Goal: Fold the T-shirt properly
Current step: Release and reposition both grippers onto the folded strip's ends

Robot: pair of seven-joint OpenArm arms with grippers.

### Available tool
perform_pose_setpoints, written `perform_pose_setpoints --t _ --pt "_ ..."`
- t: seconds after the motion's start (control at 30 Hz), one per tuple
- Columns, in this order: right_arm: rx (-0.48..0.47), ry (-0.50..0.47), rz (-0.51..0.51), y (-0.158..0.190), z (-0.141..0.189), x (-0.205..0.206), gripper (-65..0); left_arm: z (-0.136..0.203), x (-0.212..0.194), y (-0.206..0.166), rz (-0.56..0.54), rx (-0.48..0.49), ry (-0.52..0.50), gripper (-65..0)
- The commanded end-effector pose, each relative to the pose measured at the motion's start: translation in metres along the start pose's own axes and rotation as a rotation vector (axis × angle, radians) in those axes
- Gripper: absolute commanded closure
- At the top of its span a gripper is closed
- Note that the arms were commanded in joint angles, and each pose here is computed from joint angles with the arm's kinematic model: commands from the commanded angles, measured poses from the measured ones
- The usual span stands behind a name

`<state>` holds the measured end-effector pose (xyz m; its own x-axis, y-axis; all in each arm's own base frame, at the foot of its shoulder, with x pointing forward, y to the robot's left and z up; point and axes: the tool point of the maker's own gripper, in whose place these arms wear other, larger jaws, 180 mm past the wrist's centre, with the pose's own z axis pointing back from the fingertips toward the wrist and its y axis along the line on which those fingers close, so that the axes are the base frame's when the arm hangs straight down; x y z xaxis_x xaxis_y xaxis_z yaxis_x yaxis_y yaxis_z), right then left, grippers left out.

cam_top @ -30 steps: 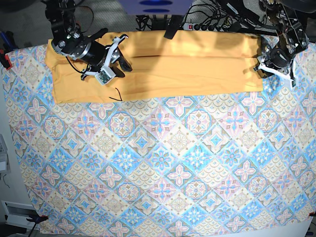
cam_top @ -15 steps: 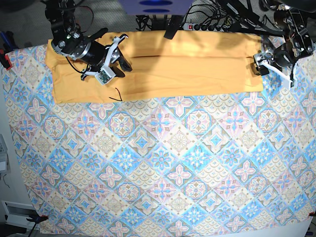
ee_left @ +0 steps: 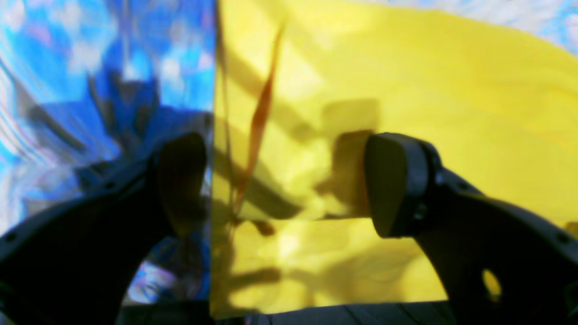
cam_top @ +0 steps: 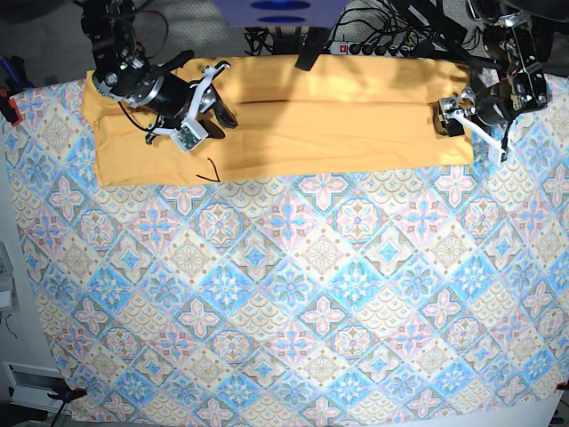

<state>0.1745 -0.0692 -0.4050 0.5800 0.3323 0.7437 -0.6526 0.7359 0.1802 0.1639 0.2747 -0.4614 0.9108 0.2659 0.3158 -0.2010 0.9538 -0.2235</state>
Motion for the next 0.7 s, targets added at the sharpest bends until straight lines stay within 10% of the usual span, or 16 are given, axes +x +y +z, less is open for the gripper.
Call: perform_pose_setpoints --t 0.0,0.37,0.67 --pt "0.006 -0.043 0.003 0.001 0.003 0.011 -16.1 0.002 0.007 0.001 -0.004 0.001 -0.012 -53.9" --pt "0.007 -0.044 0.002 0.001 0.002 0.011 -16.1 0.001 0.005 0.002 -0.001 0.003 -0.031 -52.1" --pt "0.007 -0.045 0.003 0.001 0.003 0.011 -16.1 -0.007 -0.007 -0.014 0.032 -0.036 -0.018 -18.3"
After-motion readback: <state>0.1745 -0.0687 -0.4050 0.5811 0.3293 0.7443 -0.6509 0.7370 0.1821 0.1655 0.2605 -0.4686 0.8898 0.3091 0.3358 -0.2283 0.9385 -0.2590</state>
